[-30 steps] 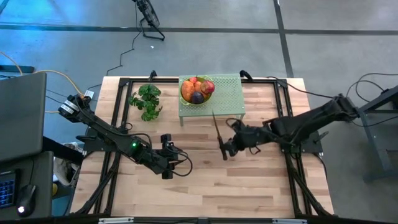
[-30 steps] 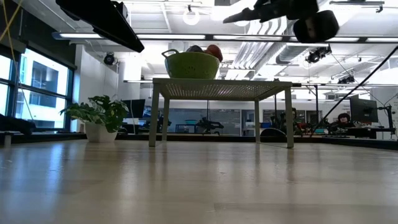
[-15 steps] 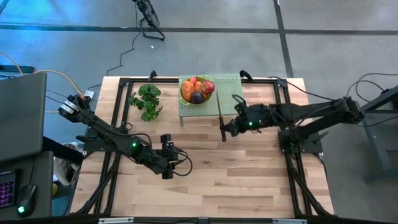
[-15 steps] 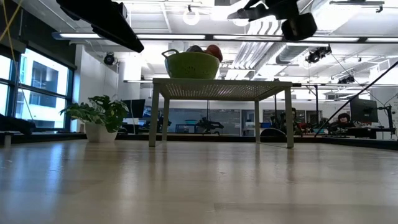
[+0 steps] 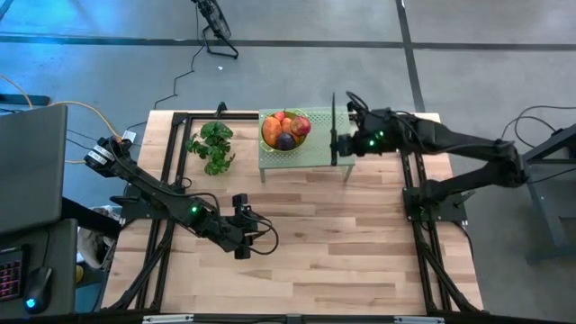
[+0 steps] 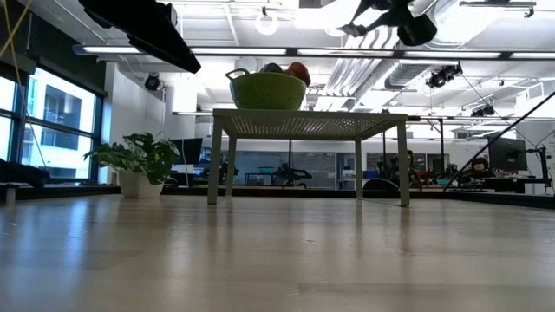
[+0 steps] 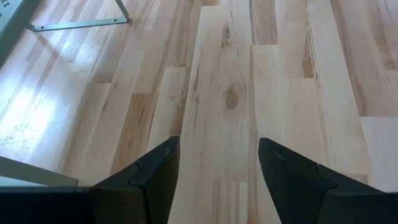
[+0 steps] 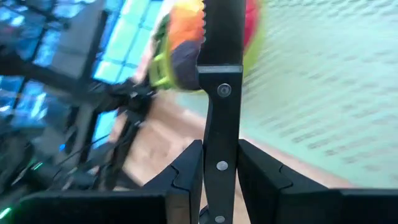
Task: Pick & Place Fruit
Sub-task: Put the black knife on the shelf
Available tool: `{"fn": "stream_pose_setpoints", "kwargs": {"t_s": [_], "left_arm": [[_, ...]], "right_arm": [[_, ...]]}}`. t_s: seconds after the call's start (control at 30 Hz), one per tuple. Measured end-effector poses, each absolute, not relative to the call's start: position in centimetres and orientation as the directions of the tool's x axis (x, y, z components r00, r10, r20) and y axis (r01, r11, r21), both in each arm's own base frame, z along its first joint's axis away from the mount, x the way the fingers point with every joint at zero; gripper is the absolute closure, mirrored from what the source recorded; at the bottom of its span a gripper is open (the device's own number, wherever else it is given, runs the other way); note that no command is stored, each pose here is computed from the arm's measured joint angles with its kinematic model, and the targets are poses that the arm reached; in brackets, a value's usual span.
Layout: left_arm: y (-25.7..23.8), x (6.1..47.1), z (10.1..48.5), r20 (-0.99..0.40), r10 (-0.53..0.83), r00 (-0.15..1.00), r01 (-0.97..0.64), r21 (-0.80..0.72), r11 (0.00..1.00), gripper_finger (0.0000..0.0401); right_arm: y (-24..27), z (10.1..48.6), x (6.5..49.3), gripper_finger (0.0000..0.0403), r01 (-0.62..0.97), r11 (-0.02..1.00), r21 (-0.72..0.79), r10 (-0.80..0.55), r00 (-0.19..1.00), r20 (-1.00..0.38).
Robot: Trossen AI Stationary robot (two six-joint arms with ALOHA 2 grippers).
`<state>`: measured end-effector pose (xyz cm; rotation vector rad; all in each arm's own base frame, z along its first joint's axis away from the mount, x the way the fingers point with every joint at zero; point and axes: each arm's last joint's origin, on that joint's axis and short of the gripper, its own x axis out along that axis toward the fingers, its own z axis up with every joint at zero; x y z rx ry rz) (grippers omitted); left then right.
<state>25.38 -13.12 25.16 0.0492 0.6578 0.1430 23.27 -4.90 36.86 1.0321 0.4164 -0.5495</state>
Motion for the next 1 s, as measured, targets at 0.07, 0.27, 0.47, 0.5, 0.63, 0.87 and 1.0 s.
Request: {"fn": "stream_pose_setpoints", "kwargs": {"t_s": [0.07,0.27,0.47,0.5,0.63,0.87,1.0], "left_arm": [[-13.1,25.4,25.2,-0.605,0.148,0.782,-0.117,0.09,0.989,0.0189],[-13.1,25.4,25.2,-0.603,0.146,0.785,-0.118,0.087,0.989,0.0189],[-13.1,25.4,25.2,-0.601,0.146,0.786,-0.119,0.086,0.989,0.0189],[-13.1,25.4,25.2,-0.601,0.146,0.786,-0.118,0.086,0.989,0.0189],[-13.1,25.4,25.2,-0.601,0.146,0.786,-0.118,0.086,0.989,0.0189],[-13.1,25.4,25.2,-0.601,0.146,0.786,-0.118,0.086,0.989,0.0189],[-13.1,25.4,25.2,-0.601,0.146,0.786,-0.12,0.084,0.989,0.0189]], "right_arm": [[-5.7,36.9,22.9,0.0323,0.634,0.371,0.679,-0.246,0.772,-0.586],[-8.2,36.5,22.3,0.0323,0.67,0.29,0.683,-0.252,0.742,-0.621],[-9.5,36.0,22.3,0.0323,0.686,0.279,0.672,-0.251,0.728,-0.638],[-9.6,36.0,22.4,0.0323,0.687,0.284,0.669,-0.254,0.727,-0.639],[-9.9,36.2,22.5,0.0323,0.699,0.292,0.652,-0.261,0.715,-0.649],[-10.4,37.9,23.4,0.0331,0.724,0.318,0.612,-0.283,0.688,-0.668],[-10.7,37.7,24.1,0.0326,0.749,0.307,0.588,-0.265,0.66,-0.703]]}}
